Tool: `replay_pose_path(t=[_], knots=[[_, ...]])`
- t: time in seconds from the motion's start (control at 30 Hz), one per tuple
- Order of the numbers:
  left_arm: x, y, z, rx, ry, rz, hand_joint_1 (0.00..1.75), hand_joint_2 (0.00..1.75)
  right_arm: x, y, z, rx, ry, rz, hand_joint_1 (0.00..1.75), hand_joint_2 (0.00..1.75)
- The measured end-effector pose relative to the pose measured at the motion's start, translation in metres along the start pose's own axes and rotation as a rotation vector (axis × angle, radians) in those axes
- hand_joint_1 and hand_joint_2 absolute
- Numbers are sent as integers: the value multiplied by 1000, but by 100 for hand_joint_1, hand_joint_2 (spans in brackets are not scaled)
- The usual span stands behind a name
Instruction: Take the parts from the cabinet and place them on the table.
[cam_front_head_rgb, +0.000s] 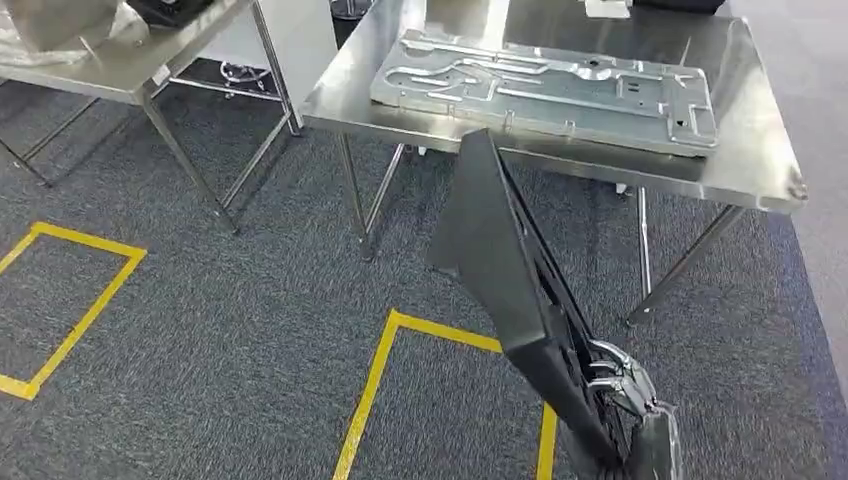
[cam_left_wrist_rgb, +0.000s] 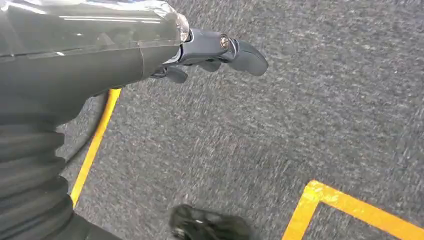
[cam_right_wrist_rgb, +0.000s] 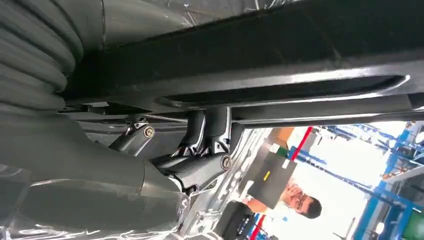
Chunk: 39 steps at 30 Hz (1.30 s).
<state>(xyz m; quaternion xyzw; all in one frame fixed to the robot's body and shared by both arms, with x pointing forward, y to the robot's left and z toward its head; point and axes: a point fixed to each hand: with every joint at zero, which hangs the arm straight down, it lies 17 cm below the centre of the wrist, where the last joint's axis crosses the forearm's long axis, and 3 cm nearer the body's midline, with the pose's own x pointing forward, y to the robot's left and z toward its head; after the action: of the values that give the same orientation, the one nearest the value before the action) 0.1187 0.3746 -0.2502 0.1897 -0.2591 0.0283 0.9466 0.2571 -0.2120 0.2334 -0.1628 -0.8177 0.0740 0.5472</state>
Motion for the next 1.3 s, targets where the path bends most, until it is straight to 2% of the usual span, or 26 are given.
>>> replay_pose_path(t=[0.17, 0.73, 0.87, 1.1, 1.3], knots=[[-6, 4, 1, 3, 12, -2, 0, 175, 7, -6, -16, -31, -32, -88, 175, 175], [-3, 0, 1, -4, 7, 5, 0, 175, 4, -16, -21, -53, -39, -43, 175, 175], [7, -1, -3, -6, -7, 11, 0, 175, 5, -17, -22, -60, -39, -52, 175, 175], [-7, 1, 2, -8, 17, 5, 0, 175, 3, -16, -22, -55, -27, -80, 175, 175], [-3, -1, 1, -11, 12, 5, 0, 175, 2, -20, -23, -72, -22, -69, 175, 175]])
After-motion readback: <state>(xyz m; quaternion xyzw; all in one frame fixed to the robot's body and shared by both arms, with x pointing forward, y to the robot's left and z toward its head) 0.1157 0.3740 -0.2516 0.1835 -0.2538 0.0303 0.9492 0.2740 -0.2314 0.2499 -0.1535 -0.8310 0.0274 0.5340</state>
